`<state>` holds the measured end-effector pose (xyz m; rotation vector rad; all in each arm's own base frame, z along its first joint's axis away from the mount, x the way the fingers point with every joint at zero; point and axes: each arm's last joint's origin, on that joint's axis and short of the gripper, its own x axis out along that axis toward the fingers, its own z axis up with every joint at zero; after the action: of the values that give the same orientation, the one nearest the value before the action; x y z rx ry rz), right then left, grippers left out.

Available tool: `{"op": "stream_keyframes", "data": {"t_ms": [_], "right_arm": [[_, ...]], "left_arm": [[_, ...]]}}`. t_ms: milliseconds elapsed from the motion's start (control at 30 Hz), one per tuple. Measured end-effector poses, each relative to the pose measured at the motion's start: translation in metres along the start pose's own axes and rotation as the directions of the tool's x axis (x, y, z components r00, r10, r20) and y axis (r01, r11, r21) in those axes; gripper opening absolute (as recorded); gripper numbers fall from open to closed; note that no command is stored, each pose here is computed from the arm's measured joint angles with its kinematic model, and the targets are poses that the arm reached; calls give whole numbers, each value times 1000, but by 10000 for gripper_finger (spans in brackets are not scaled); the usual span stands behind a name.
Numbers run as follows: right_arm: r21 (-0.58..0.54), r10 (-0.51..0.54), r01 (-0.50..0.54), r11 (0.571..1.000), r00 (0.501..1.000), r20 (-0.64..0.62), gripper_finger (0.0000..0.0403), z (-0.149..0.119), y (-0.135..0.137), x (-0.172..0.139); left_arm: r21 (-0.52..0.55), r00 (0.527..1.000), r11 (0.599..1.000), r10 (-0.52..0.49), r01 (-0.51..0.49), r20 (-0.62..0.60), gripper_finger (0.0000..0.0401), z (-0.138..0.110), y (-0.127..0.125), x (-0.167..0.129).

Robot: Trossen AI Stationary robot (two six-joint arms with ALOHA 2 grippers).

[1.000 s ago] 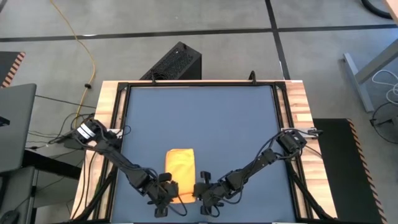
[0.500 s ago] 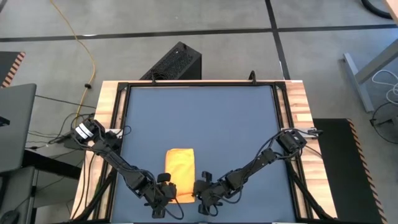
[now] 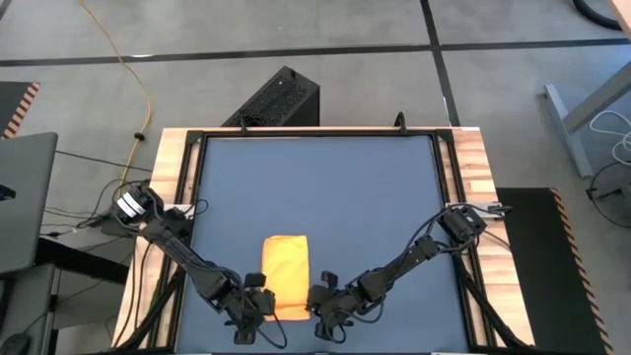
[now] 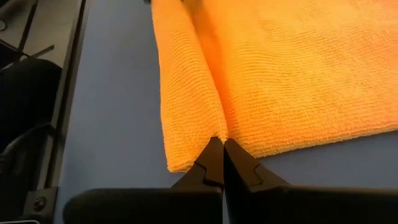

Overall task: Roll towel
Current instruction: Roll the orange microfiber towel

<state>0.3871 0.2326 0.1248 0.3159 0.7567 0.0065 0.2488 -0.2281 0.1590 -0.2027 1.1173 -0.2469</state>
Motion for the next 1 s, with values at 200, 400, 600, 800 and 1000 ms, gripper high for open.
{"op": "stream_keyframes", "data": {"t_ms": [200, 400, 600, 800, 1000], "right_arm": [[5, -3, 3, 1000, 1000, -3, 16, 0, 0, 0], [12, -6, 6, 1000, 1000, -1, 16, 1, -2, 1], [10, -8, 8, 1000, 1000, 1, 16, 2, -3, 1], [12, -11, 11, 1000, 1000, 4, 16, 3, -4, 1], [14, -9, 9, 1000, 1000, 4, 16, 2, -4, 1]], "left_arm": [[-38, 988, 991, 134, -131, 81, 120, -2, 2, -31], [27, 942, 984, 163, -178, 293, 121, -10, -21, -58], [35, 905, 978, 175, -204, 389, 121, -16, -35, -54], [170, 883, 948, 174, -270, 435, 121, -8, -36, -10], [163, 878, 934, 226, -319, 423, 121, 2, -21, 4]]}}
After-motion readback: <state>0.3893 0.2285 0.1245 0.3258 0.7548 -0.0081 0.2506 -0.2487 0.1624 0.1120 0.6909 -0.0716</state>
